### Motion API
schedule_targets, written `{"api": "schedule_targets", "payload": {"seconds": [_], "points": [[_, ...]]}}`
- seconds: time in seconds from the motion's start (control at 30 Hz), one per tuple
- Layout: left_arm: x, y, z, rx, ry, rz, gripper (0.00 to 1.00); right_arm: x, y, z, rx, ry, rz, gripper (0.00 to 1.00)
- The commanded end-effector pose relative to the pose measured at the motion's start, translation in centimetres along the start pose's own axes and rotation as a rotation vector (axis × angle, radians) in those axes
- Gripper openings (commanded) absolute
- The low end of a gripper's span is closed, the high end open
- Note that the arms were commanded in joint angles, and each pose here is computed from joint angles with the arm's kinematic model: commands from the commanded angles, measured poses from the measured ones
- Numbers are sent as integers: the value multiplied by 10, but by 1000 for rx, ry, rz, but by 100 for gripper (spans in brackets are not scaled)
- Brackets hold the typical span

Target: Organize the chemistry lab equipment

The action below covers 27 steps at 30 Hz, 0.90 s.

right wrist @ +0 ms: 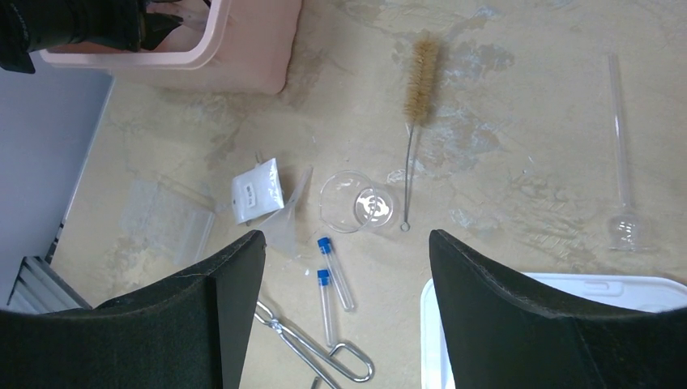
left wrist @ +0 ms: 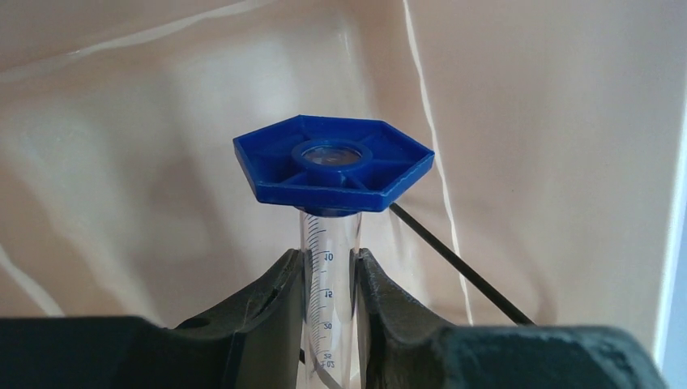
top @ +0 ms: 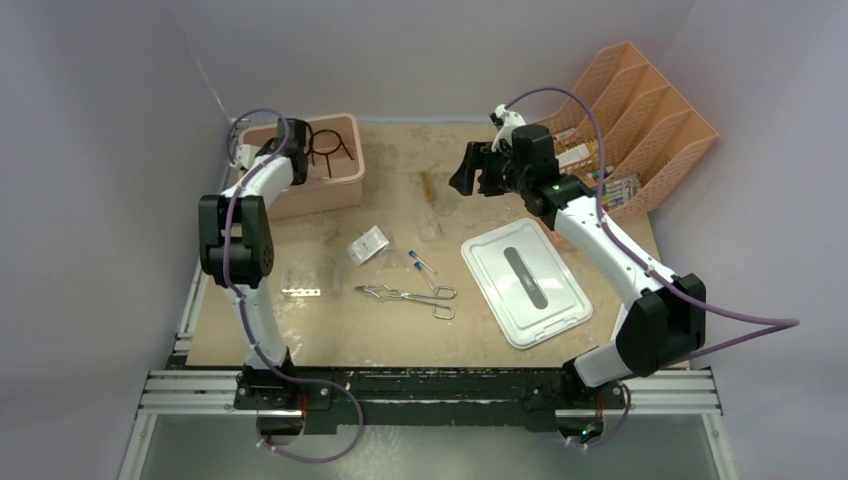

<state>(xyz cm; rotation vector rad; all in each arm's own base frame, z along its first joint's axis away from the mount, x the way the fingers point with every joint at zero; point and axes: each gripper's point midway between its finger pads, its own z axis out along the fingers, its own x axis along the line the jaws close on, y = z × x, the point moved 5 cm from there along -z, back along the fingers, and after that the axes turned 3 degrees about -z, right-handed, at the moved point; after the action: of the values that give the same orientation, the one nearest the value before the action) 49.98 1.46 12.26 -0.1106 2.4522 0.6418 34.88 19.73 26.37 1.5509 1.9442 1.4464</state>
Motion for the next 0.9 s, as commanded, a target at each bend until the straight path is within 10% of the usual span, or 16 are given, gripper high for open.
{"api": "schedule_targets", "payload": {"seconds": [0.0, 0.5, 0.87], "points": [[-25, 15, -5, -28, -36, -16, 29, 2, 18, -11, -75, -12, -22, 76], [-32, 36, -32, -76, -70, 26, 46, -5, 24, -14, -108, -75, -20, 76], [-65, 97, -142, -128, -340, 209, 55, -16, 14, 17, -27, -129, -41, 75]]}}
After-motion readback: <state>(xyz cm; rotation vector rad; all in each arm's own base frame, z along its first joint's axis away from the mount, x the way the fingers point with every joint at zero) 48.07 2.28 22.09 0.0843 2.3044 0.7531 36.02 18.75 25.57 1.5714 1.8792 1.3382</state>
